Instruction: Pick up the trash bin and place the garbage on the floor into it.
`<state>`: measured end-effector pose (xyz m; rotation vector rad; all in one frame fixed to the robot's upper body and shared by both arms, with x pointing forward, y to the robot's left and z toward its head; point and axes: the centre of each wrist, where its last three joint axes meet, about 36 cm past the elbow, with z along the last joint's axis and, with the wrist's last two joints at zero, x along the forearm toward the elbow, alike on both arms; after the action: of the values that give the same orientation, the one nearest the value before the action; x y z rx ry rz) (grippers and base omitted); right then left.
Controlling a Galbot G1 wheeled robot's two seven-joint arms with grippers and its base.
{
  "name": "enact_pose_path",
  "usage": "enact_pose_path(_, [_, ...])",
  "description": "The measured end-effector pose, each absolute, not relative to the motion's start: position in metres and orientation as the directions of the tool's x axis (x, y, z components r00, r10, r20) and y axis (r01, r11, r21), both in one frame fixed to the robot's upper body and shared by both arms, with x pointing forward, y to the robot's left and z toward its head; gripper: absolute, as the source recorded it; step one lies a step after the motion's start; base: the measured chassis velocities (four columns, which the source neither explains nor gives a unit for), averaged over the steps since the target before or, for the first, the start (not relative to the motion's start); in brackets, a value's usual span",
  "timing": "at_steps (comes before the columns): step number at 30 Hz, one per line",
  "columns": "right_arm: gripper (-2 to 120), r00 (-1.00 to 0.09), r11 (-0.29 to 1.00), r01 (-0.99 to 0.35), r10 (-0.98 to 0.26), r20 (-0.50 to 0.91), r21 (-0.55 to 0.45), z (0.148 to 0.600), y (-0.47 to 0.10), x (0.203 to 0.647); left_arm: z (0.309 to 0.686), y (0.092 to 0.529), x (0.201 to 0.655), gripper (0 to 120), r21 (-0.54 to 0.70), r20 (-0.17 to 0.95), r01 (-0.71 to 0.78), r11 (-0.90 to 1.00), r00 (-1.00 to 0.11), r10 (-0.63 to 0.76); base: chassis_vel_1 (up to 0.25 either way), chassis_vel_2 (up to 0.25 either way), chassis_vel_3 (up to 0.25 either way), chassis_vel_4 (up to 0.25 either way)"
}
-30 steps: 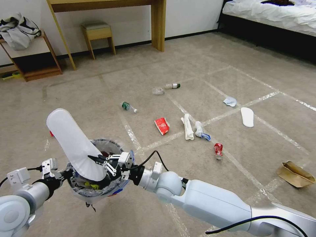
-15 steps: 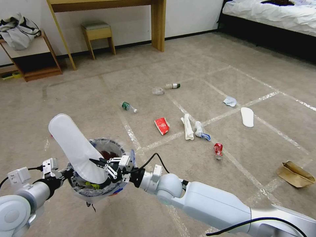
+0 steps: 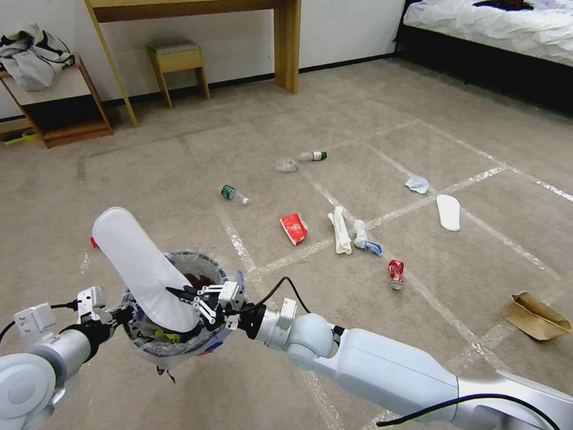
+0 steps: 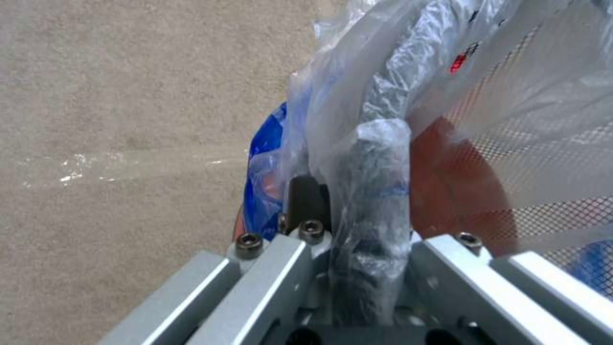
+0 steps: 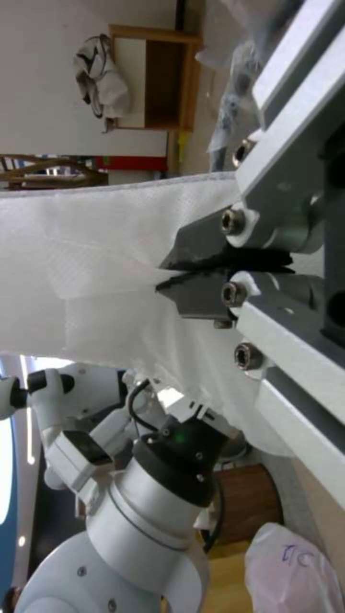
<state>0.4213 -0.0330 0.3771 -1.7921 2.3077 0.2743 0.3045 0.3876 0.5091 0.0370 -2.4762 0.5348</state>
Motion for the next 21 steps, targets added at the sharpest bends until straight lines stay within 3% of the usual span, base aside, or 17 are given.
enact_pose_path(7, [22,-0.247,0.253,-0.967,-0.931,-0.27,0.012,0.377,-0.037,0.422,0.509,0.388,0.304,1,-0.368,0.564,-0.147,0.918,-0.82,0.095,0.0,0.0,0.0,0.0])
enact_pose_path(8, [30,-0.249,0.256,-0.967,-0.93,-0.269,0.009,0.378,-0.039,0.422,0.509,0.388,0.305,1,-0.368,0.563,-0.146,0.918,-0.821,0.095,0.0,0.0,0.0,0.0])
enact_pose_path(21, [33,-0.255,0.262,-0.965,-0.932,-0.258,0.006,0.375,-0.045,0.421,0.51,0.387,0.305,1,-0.37,0.561,-0.145,0.918,-0.822,0.097,0.0,0.0,0.0,0.0])
